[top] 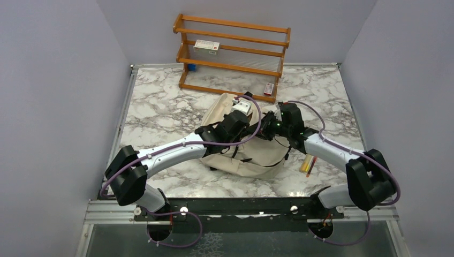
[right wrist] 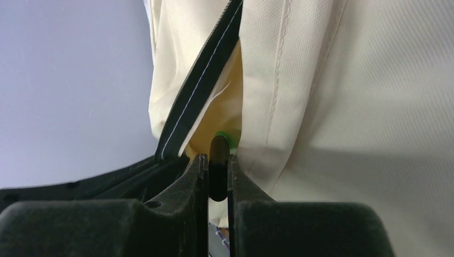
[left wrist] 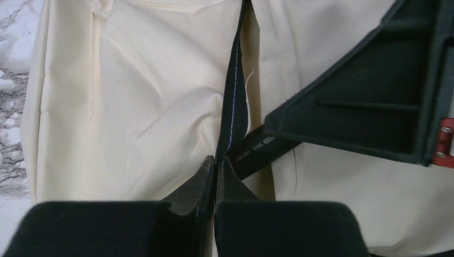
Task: Pack the student bag
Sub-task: Place the stationery in the student bag.
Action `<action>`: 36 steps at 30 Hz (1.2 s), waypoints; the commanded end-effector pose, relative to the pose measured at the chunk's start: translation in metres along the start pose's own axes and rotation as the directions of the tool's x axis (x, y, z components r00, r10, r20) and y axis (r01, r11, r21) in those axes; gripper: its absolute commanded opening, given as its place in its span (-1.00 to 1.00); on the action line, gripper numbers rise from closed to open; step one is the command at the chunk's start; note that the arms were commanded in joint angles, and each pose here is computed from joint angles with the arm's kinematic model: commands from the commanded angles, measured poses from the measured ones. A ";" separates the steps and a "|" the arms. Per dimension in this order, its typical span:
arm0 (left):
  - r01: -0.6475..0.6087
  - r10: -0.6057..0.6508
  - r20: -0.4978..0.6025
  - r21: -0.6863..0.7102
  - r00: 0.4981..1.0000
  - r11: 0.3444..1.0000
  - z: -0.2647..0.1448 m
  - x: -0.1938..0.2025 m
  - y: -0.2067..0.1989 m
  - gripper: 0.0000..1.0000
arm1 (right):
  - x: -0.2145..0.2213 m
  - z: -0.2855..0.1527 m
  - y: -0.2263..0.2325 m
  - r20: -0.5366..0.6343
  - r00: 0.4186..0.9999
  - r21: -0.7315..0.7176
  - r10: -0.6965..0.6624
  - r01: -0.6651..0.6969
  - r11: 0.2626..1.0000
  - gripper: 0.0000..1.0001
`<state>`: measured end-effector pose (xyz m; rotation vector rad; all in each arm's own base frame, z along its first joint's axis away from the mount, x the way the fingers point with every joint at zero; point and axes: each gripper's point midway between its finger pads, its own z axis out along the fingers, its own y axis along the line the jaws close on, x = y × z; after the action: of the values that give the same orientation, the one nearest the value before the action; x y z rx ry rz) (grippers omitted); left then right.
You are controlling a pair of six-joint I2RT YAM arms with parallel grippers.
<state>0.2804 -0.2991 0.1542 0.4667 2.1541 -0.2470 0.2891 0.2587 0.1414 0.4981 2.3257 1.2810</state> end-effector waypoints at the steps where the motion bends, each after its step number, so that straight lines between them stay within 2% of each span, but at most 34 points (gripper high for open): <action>1: 0.065 -0.071 0.085 0.075 0.994 0.995 -0.011 -0.026 -0.014 -1.00 | 0.001 0.020 0.013 -0.007 1.000 -0.067 0.001 -0.001 0.998 -0.99; 10: 0.074 -0.081 0.079 0.083 0.994 0.994 -0.010 -0.024 -0.018 -1.00 | 0.017 0.061 0.012 -0.080 0.997 -0.095 0.008 -0.015 0.995 -0.95; 12: 0.073 -0.080 0.077 0.082 0.994 0.994 -0.009 -0.023 -0.018 -1.00 | 0.014 0.069 0.014 -0.081 0.997 -0.111 -0.009 0.000 0.994 -0.82; 16: 0.074 -0.079 0.069 0.077 0.994 0.994 -0.009 -0.018 -0.016 -1.00 | 0.008 0.082 0.013 -0.081 0.995 -0.098 -0.063 0.055 0.994 -0.33; 19: 0.074 -0.078 0.061 0.059 0.995 0.995 -0.009 -0.011 -0.012 -1.00 | 0.007 0.084 0.004 -0.077 0.993 -0.056 -0.091 0.087 0.995 -0.17; 25: 0.091 -0.093 0.046 0.035 0.995 0.995 -0.006 0.002 -0.006 -1.00 | -0.003 0.063 -0.013 -0.004 0.988 0.070 -0.151 0.151 0.986 0.00; 36: 0.085 -0.086 0.020 0.042 0.996 0.995 0.001 0.016 -0.008 -1.00 | -0.026 -0.006 -0.020 0.134 0.936 0.260 -0.326 0.285 0.923 0.05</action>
<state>0.2740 -0.2964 0.1404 0.3962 2.1655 -0.2977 0.3133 0.2649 0.1341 0.3012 2.3027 1.0026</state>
